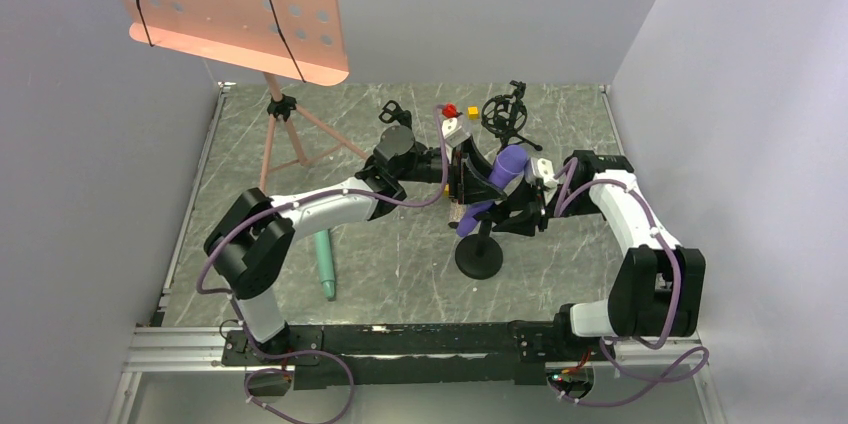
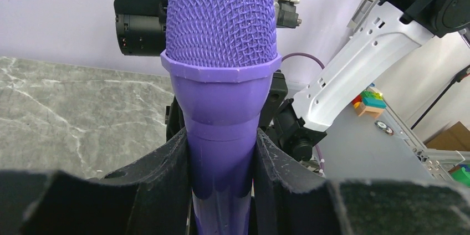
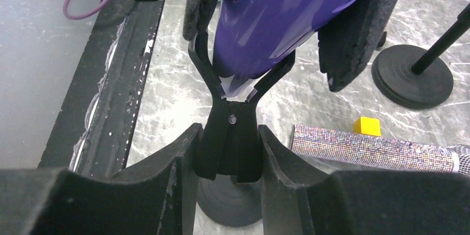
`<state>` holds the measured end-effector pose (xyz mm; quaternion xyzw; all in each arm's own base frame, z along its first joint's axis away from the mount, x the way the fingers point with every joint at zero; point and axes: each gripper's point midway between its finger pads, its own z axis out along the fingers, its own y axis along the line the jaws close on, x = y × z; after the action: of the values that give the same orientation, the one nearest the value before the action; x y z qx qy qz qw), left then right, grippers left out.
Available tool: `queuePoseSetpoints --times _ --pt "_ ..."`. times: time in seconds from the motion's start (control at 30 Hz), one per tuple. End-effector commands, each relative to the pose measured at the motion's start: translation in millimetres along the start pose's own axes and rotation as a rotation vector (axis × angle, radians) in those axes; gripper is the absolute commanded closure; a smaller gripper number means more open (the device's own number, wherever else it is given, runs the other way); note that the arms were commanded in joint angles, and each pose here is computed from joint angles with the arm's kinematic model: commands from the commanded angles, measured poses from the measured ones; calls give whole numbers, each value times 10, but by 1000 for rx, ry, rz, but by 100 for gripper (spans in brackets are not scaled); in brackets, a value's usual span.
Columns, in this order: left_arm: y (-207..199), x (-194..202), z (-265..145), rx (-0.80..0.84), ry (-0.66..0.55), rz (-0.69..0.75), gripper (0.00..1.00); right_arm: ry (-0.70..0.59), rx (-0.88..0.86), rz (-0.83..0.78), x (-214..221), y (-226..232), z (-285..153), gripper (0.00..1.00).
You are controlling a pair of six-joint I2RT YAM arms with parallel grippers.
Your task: Attach the microphones to the stand
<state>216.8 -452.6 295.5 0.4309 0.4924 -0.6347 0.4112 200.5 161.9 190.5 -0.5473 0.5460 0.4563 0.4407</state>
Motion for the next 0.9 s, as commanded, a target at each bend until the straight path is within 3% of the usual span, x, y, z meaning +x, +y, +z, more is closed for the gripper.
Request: queuePoseSetpoints --times 0.0,0.07,0.27,0.53,0.6,0.87 --pt "-9 -4 74 26 -21 22 100 -38 -28 -24 -142 57 33 85" --pt "-3 33 65 25 -12 17 100 -42 -30 -23 -145 59 35 79" --pt "0 156 20 16 11 1 100 -58 5 -18 -148 30 -21 44" --pt "11 264 -7 9 24 -20 100 -75 21 -19 -158 32 -38 19" --pt "15 281 0 10 24 -25 100 -81 29 -20 -169 31 -48 2" --pt "11 344 -30 1 38 -27 100 -73 92 -13 -175 -41 -183 0"
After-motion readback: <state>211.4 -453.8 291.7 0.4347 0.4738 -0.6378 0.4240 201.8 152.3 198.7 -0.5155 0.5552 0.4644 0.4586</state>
